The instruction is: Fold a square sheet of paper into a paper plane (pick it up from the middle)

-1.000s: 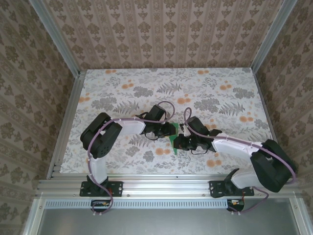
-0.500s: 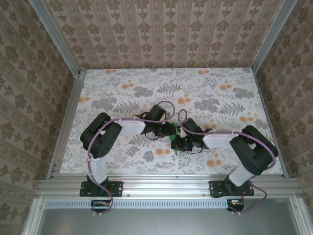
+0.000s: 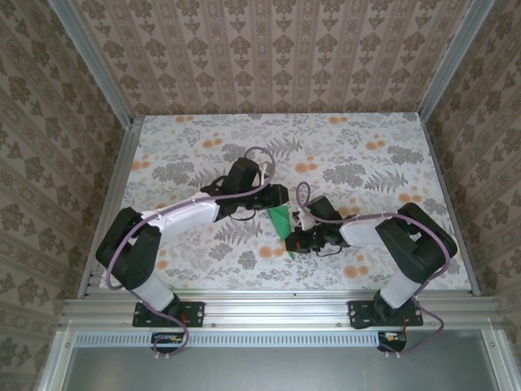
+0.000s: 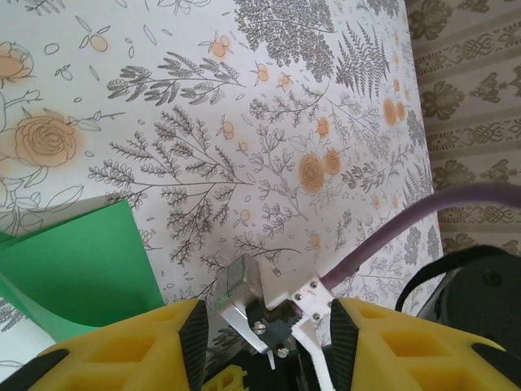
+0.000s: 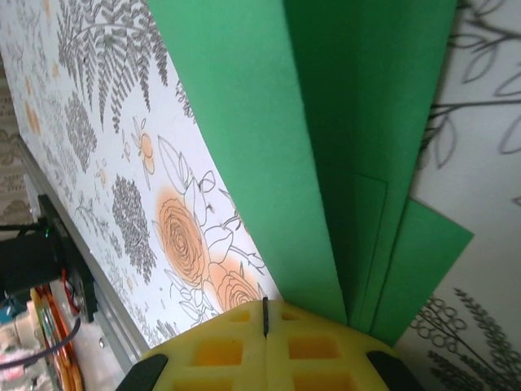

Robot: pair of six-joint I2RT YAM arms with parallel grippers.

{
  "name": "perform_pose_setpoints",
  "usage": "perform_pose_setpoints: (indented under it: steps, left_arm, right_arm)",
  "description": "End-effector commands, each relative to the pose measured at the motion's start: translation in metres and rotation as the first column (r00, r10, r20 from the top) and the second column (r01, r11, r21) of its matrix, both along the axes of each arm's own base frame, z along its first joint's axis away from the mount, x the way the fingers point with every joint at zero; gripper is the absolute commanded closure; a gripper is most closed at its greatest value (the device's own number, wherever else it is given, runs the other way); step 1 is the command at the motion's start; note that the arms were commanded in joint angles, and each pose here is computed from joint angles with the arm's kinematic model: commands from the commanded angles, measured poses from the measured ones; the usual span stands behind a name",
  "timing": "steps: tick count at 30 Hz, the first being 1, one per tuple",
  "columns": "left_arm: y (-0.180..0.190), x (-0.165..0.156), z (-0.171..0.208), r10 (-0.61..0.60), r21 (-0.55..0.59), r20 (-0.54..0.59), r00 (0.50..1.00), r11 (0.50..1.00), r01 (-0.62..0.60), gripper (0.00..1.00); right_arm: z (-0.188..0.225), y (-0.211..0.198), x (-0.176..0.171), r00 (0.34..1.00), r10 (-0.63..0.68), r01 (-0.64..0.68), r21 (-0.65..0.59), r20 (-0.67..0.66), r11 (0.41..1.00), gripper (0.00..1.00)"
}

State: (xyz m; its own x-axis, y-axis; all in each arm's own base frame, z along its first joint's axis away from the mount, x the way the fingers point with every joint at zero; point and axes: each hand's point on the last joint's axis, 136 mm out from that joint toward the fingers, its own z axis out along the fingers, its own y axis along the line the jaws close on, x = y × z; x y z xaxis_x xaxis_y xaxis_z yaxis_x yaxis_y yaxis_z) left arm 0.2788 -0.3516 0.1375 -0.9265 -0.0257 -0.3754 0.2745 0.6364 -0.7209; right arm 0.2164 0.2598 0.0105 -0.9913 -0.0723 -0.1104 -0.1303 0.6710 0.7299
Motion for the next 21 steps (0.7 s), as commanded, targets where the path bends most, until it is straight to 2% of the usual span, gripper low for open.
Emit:
perform_pose_setpoints:
  steps: [1,10,21]
  left_arm:
    - [0.011,-0.015,-0.034,0.009,0.054,-0.058,0.998,0.999,-0.006,0.55]
    - [0.007,-0.033,-0.065,-0.014,0.093,-0.085,0.996,0.995,0.022,0.6]
    - [0.004,-0.012,-0.095,0.01,0.108,-0.083,0.997,0.994,-0.001,0.6]
  right_arm:
    - [-0.033,-0.025,-0.039,0.984,0.065,-0.084,-0.115,-0.164,0.99,0.94]
    - [-0.032,-0.031,-0.033,0.983,0.056,-0.08,-0.136,-0.176,0.987,0.94]
    - [-0.035,-0.036,-0.035,0.978,0.038,-0.07,-0.15,-0.206,0.986,0.95]
